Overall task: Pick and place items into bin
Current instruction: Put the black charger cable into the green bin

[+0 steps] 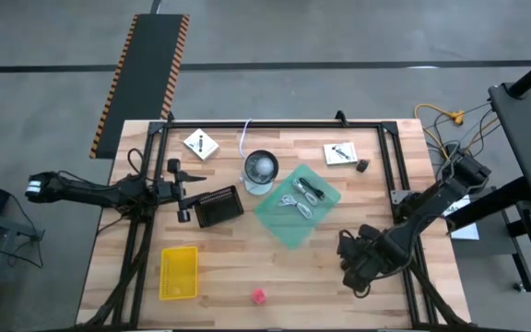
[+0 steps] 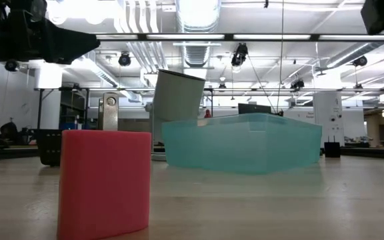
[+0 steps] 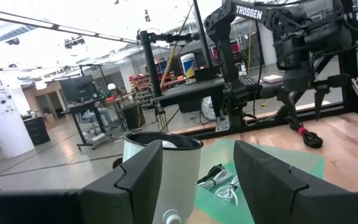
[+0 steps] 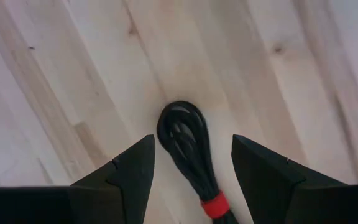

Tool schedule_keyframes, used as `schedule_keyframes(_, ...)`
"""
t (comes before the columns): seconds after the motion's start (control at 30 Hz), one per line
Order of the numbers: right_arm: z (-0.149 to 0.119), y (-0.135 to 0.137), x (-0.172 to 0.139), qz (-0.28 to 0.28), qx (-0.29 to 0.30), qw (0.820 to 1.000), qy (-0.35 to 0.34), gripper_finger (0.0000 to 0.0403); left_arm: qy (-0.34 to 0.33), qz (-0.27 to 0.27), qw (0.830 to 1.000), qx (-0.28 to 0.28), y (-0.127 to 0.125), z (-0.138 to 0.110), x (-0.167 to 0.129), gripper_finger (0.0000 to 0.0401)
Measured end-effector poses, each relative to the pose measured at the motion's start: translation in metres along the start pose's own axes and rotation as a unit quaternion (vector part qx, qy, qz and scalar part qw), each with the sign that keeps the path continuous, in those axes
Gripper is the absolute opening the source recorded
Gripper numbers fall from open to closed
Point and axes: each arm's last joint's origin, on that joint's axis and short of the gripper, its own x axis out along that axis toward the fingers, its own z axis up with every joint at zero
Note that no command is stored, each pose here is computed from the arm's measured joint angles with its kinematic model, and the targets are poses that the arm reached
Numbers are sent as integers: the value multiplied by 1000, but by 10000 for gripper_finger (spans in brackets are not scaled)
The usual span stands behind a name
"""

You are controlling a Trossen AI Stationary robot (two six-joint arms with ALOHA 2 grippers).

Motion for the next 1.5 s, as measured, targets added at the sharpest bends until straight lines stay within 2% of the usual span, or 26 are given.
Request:
schedule_keyframes(0.47,-8,-7,30,37,5,999,3,199,2,0,1000,0,0,0,0,183)
schedule_keyframes(0.8,-15,-16,44,33,-3,999,16,199,1,-1,1000,0,0,0,0,183)
schedule_keyframes(1.17,-17,-16,59,19,-44,999,24,195,1,0,1000,0,0,0,0,183)
schedule_keyframes(1.33,-17,-15,61,20,-53,998,35,166,0,0,1000,0,0,0,0,183)
schedule_keyframes(1.5,-17,-14,61,27,-70,997,35,102,0,0,1000,0,0,0,0,183)
